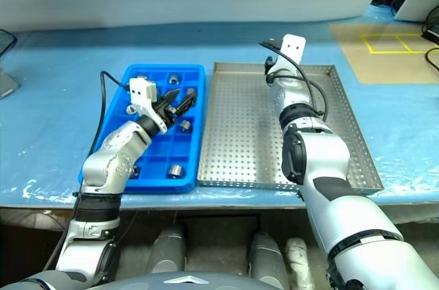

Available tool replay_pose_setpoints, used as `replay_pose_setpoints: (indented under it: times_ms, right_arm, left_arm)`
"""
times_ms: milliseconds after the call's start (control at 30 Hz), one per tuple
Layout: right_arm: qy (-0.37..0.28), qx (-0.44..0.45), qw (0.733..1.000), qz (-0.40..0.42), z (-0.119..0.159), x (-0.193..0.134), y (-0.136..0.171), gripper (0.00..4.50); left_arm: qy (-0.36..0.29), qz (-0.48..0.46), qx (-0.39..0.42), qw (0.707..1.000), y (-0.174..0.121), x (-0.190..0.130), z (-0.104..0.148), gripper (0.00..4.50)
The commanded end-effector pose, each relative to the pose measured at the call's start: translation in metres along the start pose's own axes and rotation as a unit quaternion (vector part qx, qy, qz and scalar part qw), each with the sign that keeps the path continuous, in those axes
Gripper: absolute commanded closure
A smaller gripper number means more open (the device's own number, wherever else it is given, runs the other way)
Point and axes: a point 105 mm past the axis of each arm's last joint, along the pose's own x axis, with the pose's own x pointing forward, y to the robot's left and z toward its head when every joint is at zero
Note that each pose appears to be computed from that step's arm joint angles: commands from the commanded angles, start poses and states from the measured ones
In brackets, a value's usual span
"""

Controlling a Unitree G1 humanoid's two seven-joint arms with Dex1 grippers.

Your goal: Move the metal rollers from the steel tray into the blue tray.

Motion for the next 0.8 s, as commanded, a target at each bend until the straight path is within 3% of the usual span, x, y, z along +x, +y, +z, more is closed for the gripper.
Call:
replay_pose_setpoints:
  times_ms: [33, 167, 433, 633, 800]
  right_arm:
    - [-0.021, -0.027, 0.999, -0.006, 0.014, 0.001, -0.003, 1.34]
    - [-0.015, -0.024, 1.0, 0.01, 0.01, 0.0, 0.008, 0.01]
    - [0.02, -0.008, 1.0, 0.016, -0.008, -0.002, 0.02, 0.01]
    - [-0.009, -0.008, 1.0, 0.007, -0.007, -0.003, 0.021, 0.01]
    - [0.009, -0.01, 1.0, 0.014, -0.027, -0.005, 0.022, 0.01]
  left_arm:
    - [-0.026, -0.008, 0.01, 1.0, -0.004, 0.005, 0.012, 0.84]
    - [-0.027, -0.012, 0.007, 1.0, -0.008, 0.005, 0.01, 0.84]
    - [-0.027, -0.005, 0.013, 1.0, -0.005, -0.001, 0.013, 0.84]
    - [-0.025, 0.003, 0.019, 1.0, -0.001, -0.007, 0.015, 0.84]
    - [-0.023, 0.008, 0.025, 0.999, 0.002, -0.01, 0.018, 0.84]
